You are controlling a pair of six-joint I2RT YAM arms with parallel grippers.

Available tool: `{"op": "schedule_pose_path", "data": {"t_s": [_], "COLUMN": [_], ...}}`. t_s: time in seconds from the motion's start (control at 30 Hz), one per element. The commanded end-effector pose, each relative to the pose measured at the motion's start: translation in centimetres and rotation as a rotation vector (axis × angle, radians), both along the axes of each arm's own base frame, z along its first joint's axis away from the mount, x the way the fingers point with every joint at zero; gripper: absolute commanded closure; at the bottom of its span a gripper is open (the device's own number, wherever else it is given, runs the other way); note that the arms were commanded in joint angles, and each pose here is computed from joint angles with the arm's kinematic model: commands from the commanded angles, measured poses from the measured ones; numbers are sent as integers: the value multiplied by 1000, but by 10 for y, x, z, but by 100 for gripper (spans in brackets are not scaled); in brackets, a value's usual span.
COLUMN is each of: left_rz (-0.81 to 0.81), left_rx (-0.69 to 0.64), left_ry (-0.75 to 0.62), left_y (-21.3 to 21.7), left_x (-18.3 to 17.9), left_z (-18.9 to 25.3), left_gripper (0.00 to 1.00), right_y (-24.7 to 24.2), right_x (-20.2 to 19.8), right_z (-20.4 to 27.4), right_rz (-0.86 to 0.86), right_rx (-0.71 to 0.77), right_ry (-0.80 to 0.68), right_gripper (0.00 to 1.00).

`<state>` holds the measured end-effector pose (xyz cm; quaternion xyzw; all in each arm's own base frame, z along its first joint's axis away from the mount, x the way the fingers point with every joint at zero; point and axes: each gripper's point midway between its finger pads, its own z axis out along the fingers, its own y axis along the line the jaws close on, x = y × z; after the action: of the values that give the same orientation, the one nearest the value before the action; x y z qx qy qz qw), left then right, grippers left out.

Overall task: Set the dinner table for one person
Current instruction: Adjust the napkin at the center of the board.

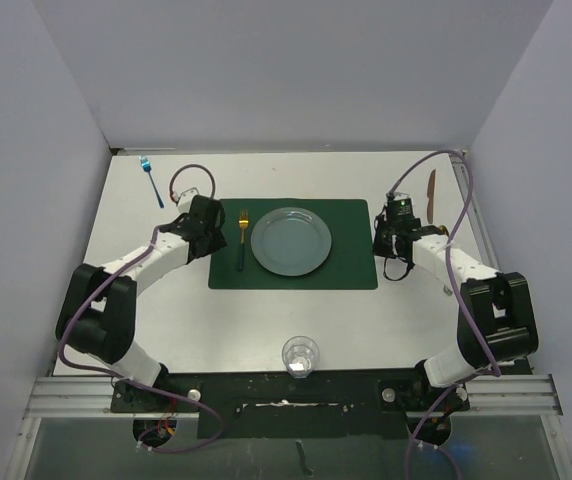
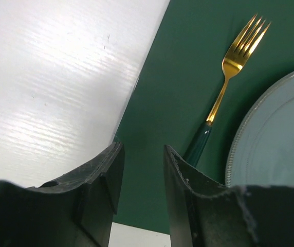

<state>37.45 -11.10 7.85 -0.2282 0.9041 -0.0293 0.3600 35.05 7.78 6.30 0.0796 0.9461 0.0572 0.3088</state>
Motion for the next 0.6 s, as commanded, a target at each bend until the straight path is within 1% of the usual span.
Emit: {"op": "schedule_pose_path", "data": {"t_s": [0.0,0.17,0.4,0.57], "left_rz": [-49,-51,-68,-93], "left_rx": [-74,-59,-77,-108], "left_ry": [2,33,-27,-25], "left_y": [-14,-13,-15,-22], "left_x": [1,-4,11,15], "left_z": [-13,-24,1,7], "left_gripper": [66,67,67,69], "right_y": [3,3,3,3], "right_x": [8,6,12,17], "right_z": [2,-3,10,21], "right_rz": [0,0,0,-2], "right_rx": [11,13,15,11], "right_ry": [-32,-21,-57,-82], "right_gripper": [99,99,99,98]}}
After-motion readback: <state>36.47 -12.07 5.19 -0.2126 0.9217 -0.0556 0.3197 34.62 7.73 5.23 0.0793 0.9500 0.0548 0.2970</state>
